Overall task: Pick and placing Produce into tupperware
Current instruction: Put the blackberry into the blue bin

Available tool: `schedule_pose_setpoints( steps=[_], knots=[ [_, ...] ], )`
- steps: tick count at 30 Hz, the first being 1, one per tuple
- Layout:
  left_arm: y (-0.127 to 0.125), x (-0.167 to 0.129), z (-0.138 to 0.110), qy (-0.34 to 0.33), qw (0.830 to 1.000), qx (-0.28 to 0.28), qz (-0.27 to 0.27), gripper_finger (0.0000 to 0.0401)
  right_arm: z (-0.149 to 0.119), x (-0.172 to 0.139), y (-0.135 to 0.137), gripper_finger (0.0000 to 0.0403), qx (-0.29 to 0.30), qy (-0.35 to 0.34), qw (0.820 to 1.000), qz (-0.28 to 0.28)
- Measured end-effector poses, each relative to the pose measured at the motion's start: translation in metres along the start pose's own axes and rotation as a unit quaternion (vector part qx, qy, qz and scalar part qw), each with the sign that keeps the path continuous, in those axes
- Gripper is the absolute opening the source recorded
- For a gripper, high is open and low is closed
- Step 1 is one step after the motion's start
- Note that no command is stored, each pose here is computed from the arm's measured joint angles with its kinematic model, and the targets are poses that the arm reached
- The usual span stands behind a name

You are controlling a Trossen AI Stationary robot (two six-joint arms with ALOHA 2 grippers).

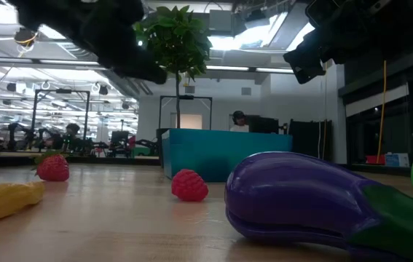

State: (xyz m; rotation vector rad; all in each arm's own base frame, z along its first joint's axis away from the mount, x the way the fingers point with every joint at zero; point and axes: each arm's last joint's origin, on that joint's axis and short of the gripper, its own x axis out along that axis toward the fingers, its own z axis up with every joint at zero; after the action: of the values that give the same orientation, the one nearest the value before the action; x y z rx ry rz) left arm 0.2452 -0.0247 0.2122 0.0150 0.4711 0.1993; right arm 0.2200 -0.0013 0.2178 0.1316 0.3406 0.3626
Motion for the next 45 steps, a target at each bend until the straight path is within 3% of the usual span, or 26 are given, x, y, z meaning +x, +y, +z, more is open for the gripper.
schedule_pose_setpoints(
  steps=[11, 23, 33, 45],
  knots=[
    [0.008, 0.034, 0.032, 0.117, 0.992, 0.048, -0.017, 0.0094, -0.004, 0.000, 0.000, 0.0207, 0.008, 0.020, 1.000, -0.001],
    [0.000, 0.079, 0.040, 0.234, 0.969, 0.083, -0.012, 0.0094, -0.004, 0.000, 0.000, 0.0207, 0.008, 0.021, 1.000, -0.001],
    [0.000, 0.095, 0.039, 0.293, 0.949, 0.115, 0.024, 0.0094, -0.005, 0.000, 0.000, 0.0207, 0.009, 0.023, 1.000, -0.001],
    [0.005, 0.098, 0.037, 0.300, 0.947, 0.110, 0.027, 0.0094, -0.005, 0.000, 0.000, 0.0207, 0.007, 0.023, 1.000, -0.002]
  ],
)
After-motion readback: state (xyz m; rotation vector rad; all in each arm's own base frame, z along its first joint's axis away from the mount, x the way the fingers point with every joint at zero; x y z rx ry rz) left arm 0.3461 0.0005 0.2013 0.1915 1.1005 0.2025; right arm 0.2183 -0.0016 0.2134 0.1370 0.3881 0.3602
